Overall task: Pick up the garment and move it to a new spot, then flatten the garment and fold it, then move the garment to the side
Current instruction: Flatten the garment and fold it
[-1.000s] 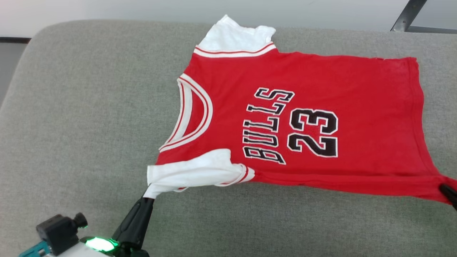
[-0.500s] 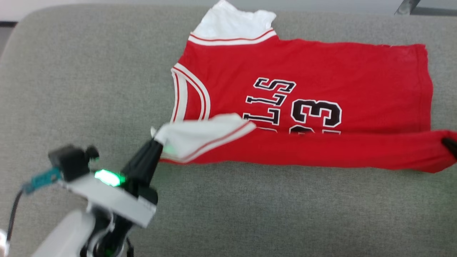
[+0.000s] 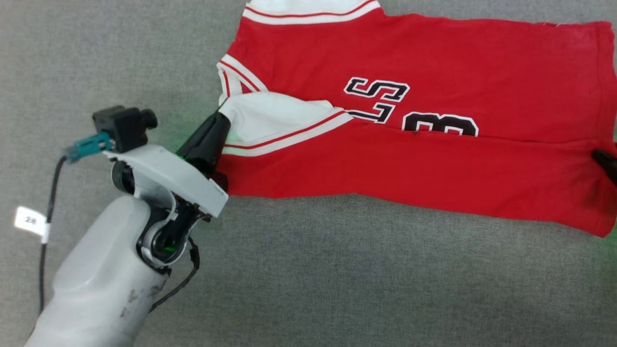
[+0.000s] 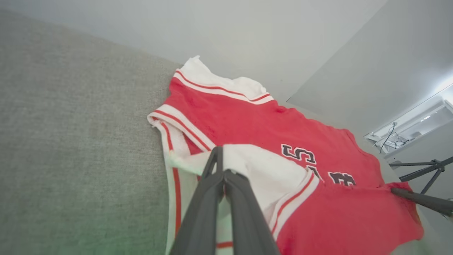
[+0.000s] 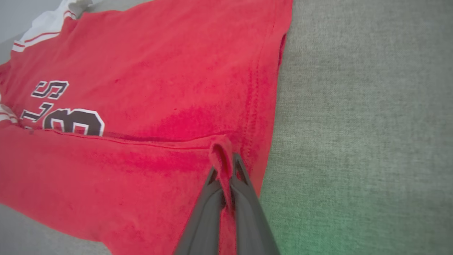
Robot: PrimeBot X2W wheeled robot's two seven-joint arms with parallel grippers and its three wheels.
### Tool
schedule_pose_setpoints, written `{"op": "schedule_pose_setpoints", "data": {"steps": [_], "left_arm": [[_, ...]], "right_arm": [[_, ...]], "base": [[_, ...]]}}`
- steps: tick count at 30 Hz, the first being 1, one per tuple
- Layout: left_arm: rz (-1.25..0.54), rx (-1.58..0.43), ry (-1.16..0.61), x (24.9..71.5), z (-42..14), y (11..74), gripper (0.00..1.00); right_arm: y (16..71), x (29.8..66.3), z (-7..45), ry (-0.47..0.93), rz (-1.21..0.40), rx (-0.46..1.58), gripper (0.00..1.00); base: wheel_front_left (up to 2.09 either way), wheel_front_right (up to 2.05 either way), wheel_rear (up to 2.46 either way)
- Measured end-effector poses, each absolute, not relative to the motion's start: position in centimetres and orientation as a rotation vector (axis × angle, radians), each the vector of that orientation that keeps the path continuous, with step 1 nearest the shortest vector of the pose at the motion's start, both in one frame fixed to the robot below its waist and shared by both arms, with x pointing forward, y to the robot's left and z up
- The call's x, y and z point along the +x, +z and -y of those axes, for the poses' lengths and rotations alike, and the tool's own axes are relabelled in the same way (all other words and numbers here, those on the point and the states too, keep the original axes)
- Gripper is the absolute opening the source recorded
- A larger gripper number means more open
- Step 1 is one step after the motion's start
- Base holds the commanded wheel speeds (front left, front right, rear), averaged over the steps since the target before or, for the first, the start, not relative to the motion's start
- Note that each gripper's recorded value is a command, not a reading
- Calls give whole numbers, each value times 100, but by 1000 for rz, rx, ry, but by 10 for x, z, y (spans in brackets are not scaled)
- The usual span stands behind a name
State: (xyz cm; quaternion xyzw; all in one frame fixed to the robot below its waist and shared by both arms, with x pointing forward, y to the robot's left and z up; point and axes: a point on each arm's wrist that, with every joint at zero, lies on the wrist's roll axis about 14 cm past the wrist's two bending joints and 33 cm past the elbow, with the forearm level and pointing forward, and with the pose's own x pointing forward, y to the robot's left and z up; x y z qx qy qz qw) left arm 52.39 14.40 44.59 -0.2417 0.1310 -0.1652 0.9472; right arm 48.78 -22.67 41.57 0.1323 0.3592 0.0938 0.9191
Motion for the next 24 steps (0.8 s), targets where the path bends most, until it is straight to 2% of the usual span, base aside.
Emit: {"op": "schedule_pose_setpoints", "data": {"steps": [6, 7, 8, 9, 10, 11, 15, 20, 24], "left_arm": [[-342, -433, -313, 522, -146, 414, 0], [-347, -427, -312, 522, -146, 413, 22], [-351, -416, -310, 521, -147, 412, 22], [-352, -401, -314, 520, -147, 412, 64], [-352, -393, -320, 518, -147, 413, 100], [-348, -380, -325, 516, -147, 416, 100], [-328, -285, -353, 514, -158, 436, 100], [-338, -73, -414, 506, -176, 468, 100], [-409, 38, -458, 496, -179, 490, 100]], "right_arm": [[406, 492, 225, 186, -737, 274, 0], [407, 493, 225, 187, -729, 273, 13], [408, 493, 224, 188, -722, 267, 13], [410, 494, 224, 188, -710, 257, 43], [413, 495, 225, 187, -694, 248, 95], [417, 497, 225, 186, -673, 241, 100], [441, 503, 227, 186, -572, 196, 100], [483, 504, 219, 207, -425, 194, 100], [510, 499, 218, 212, -337, 196, 100]], "base": [[0, 0, 0], [0, 0, 0], [0, 0, 0], [0, 0, 0], [0, 0, 0], [0, 0, 0], [0, 0, 0], [0, 0, 0], [0, 0, 0]]}}
